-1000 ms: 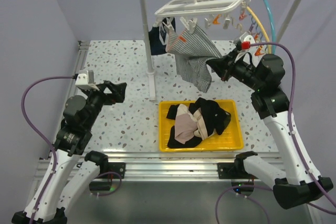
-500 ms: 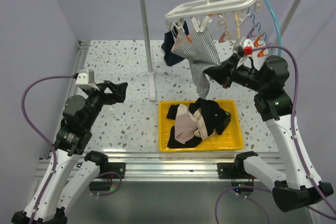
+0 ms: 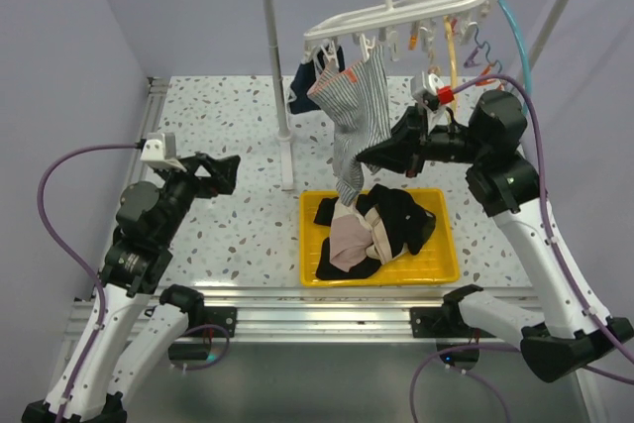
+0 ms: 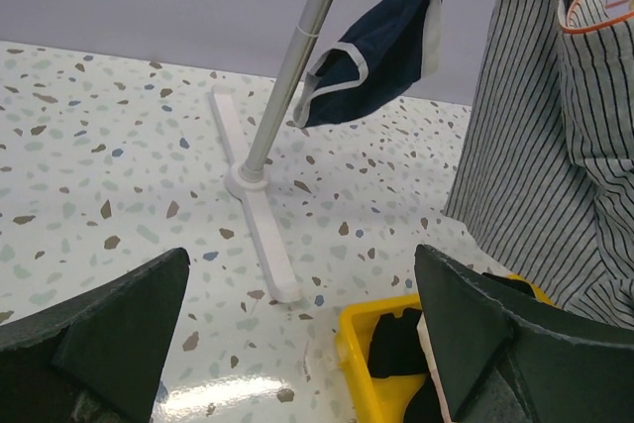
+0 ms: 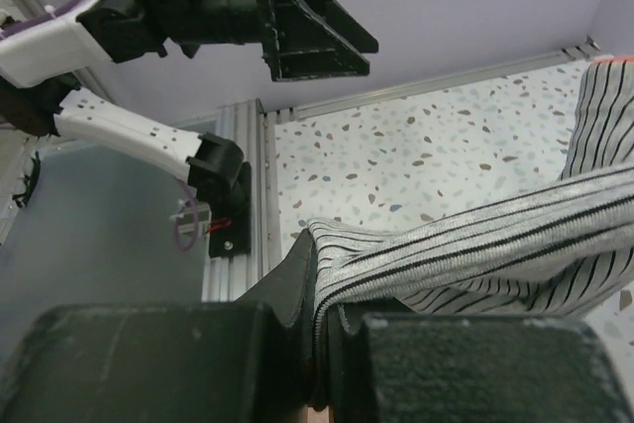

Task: Remove the underwear clipped to the hanger
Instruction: Adjust the underwear on the hanger.

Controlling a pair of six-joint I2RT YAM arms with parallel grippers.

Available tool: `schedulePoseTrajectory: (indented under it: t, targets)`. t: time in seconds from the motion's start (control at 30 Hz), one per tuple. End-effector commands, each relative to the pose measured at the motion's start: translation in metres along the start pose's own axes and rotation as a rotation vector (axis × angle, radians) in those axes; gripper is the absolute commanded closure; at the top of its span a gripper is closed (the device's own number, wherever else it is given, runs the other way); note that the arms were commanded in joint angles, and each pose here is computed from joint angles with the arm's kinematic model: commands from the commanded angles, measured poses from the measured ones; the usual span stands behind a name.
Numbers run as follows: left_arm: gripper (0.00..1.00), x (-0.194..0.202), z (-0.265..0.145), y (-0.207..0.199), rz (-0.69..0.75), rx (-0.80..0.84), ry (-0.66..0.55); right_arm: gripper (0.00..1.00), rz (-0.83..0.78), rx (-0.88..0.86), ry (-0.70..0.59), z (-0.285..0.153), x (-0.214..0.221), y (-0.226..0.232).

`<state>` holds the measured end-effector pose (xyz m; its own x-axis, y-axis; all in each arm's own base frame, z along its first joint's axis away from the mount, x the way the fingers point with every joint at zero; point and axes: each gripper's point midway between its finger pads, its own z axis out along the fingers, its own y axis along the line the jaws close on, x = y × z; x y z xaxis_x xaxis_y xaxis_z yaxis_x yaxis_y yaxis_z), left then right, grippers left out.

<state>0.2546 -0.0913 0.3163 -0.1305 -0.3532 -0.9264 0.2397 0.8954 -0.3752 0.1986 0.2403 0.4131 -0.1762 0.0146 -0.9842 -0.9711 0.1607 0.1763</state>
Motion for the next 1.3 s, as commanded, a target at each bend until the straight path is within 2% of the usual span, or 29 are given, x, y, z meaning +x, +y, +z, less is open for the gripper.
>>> schedulePoseTrajectory:
  t: [0.0,0.17,0.33,0.6,0.63,0.83,1.0,1.1,1.17,1.27]
  targets:
    - [0.0,-0.035,-0.001,-0.012,0.011,0.036,-0.096,1.0,-0.08,-0.116,-0.009,-0.001,-0.025,0.028]
    - [0.0,-0.041,-0.001,-0.016,0.026,0.055,-0.112,1.0,-0.155,-0.163,-0.007,-0.011,-0.041,0.05]
    - [0.0,-0.036,0.005,-0.016,0.033,0.063,-0.107,1.0,-0.179,-0.133,-0.017,-0.019,-0.044,0.058]
    - [0.0,-0.034,0.025,-0.031,0.106,0.16,-0.107,1.0,-0.18,-0.062,-0.057,-0.021,-0.058,0.049]
    - [0.0,-0.042,0.027,-0.036,0.122,0.183,-0.143,1.0,-0.177,-0.05,-0.058,-0.02,-0.057,0.045]
    - [0.0,-0.055,0.058,-0.062,0.327,0.348,-0.256,1.0,-0.137,0.063,0.001,-0.011,-0.033,0.002]
    - [0.01,-0.081,0.085,-0.096,0.581,0.509,-0.397,1.0,-0.138,0.101,0.042,-0.01,-0.014,-0.017]
    - [0.07,-0.09,0.107,-0.114,0.718,0.595,-0.437,1.0,-0.136,0.11,0.057,-0.009,-0.008,-0.022]
    - [0.15,-0.093,0.125,-0.124,0.818,0.649,-0.461,1.0,-0.134,0.109,0.065,-0.009,-0.004,-0.023]
    - [0.21,-0.102,0.149,-0.128,0.895,0.65,-0.498,1.0,-0.123,0.109,0.072,-0.009,0.001,-0.024]
